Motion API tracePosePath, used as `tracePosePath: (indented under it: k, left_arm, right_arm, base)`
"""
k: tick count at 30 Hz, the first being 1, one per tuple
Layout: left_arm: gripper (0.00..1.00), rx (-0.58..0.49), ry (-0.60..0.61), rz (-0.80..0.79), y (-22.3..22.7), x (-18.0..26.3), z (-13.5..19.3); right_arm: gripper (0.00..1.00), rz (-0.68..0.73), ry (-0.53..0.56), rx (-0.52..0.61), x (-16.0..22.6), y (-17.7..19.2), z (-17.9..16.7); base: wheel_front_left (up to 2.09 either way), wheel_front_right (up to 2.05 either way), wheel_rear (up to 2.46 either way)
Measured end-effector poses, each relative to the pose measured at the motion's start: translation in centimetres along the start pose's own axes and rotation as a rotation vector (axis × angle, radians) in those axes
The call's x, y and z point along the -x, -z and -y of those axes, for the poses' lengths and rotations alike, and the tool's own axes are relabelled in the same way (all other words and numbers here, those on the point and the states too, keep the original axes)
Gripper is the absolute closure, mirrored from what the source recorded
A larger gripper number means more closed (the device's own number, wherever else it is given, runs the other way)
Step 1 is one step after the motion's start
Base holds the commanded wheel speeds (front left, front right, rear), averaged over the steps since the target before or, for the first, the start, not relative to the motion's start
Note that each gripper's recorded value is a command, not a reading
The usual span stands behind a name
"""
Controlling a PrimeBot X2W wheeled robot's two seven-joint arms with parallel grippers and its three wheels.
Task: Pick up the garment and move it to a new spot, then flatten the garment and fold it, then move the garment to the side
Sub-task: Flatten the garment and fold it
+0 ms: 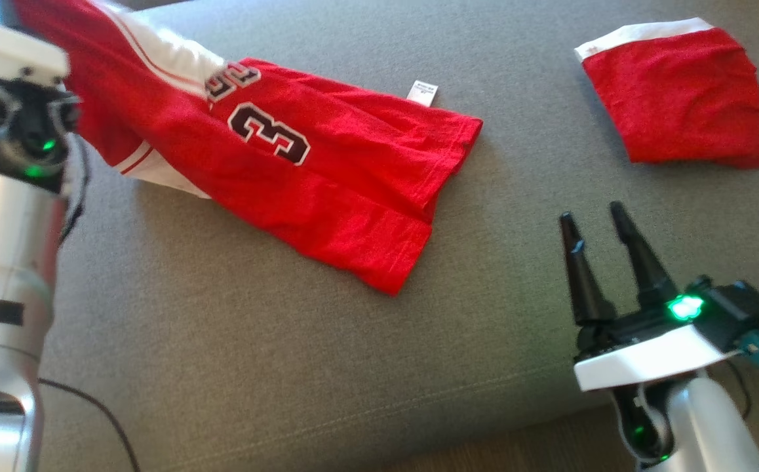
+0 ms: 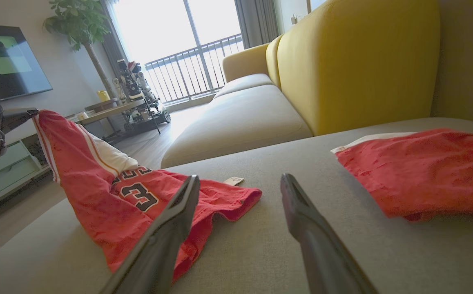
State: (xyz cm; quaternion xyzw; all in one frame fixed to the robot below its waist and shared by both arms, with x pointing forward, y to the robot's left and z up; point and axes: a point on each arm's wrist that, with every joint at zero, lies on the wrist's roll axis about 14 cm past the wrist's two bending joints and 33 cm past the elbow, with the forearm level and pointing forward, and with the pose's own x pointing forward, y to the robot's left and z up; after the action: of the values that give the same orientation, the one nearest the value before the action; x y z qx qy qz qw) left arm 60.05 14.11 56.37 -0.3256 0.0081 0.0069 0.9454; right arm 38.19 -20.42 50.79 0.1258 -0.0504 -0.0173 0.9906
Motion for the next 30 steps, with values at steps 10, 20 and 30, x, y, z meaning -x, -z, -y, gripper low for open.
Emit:
tracePosePath:
  k: [10,20,30]
  left_arm:
    - [0.0,-0.284,0.134,0.015,-0.5,1.7,-1.9]
    - [0.0,-0.506,0.175,0.115,-0.8,10.2,-3.6]
    - [0.0,-0.412,-0.001,0.083,1.8,20.2,-8.6]
  right_arm:
    - [0.0,-0.181,-0.107,-0.167,-0.9,6.1,-4.6]
    - [0.0,-0.334,-0.127,-0.211,-4.1,10.5,-6.3]
    - [0.0,-0.49,-0.128,-0.247,-7.6,14.7,-9.3]
  base:
    - [0.0,0.0,0.0]
    - [0.0,0.0,0.0]
    - [0.0,0.0,0.0]
